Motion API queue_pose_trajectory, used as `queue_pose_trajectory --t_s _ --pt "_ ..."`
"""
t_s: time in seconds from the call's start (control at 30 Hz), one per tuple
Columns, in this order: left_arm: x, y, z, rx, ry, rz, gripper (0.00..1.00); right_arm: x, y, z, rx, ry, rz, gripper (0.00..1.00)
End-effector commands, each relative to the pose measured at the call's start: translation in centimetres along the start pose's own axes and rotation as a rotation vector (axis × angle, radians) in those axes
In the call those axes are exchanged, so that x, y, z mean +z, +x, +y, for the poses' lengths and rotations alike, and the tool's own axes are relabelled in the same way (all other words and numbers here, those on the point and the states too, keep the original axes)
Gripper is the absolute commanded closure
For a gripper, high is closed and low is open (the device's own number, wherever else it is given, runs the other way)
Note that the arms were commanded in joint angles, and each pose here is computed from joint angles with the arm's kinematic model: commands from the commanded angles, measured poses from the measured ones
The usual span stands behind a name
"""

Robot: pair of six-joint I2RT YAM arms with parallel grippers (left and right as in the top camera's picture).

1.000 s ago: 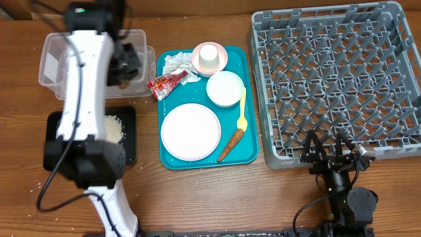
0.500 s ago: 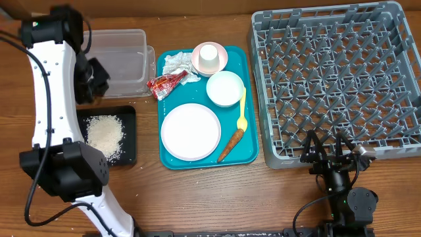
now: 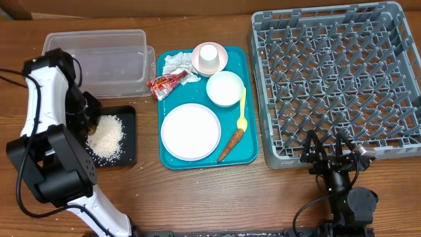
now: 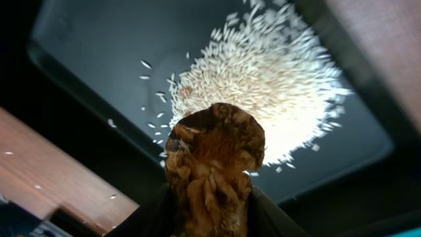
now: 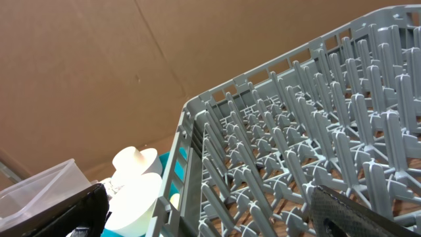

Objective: Sort waste into correct bins and load items into the dishwasher
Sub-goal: 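Carry the cookie left and lower it onto the black tray, then reach the left gripper to the carrot on the teal tray and grasp it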

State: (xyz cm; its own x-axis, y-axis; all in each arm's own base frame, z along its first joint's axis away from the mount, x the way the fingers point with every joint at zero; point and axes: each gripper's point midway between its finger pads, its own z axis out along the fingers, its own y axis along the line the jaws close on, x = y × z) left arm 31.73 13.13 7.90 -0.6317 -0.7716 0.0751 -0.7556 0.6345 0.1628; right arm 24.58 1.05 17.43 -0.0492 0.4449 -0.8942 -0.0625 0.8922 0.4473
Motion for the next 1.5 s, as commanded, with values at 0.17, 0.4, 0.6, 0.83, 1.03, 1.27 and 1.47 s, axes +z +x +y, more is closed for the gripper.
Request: queue_pose_trajectory --t_s 0.17,0.4,0.6,0.83,1.03,1.27,1.47 --pt "4.1 0.8 0.5 -0.031 -0.018 0.011 0.57 0.0 0.2 -0.2 0.002 0.004 -0.004 0.0" --pt "3.5 0.2 0.2 -0.024 -0.005 -0.009 0.43 0.0 0.2 -0.2 0.002 0.004 -0.004 0.0" --pt "-3.6 0.4 -2.3 0.063 0.155 -0.094 0.4 0.0 0.2 -0.2 0.002 0.004 -0.004 0.0" --pt "-11.3 9.2 -12.9 0.538 0.513 -0.19 0.37 0.0 0.2 -0.2 0.002 0.004 -0.004 0.0" --pt "-9.8 22.7 -22.1 1.01 0.538 -0.223 0.34 0.0 0.2 -0.2 0.002 0.004 -0.004 0.0" --pt "-2.5 33.9 -27.0 1.521 0.399 -0.261 0.17 0.0 0.2 -0.2 0.002 0.004 -0.004 0.0" --pt "1.9 35.5 -27.7 1.568 0.32 -0.224 0.22 0.0 0.2 -0.2 0.002 0.004 -0.004 0.0"
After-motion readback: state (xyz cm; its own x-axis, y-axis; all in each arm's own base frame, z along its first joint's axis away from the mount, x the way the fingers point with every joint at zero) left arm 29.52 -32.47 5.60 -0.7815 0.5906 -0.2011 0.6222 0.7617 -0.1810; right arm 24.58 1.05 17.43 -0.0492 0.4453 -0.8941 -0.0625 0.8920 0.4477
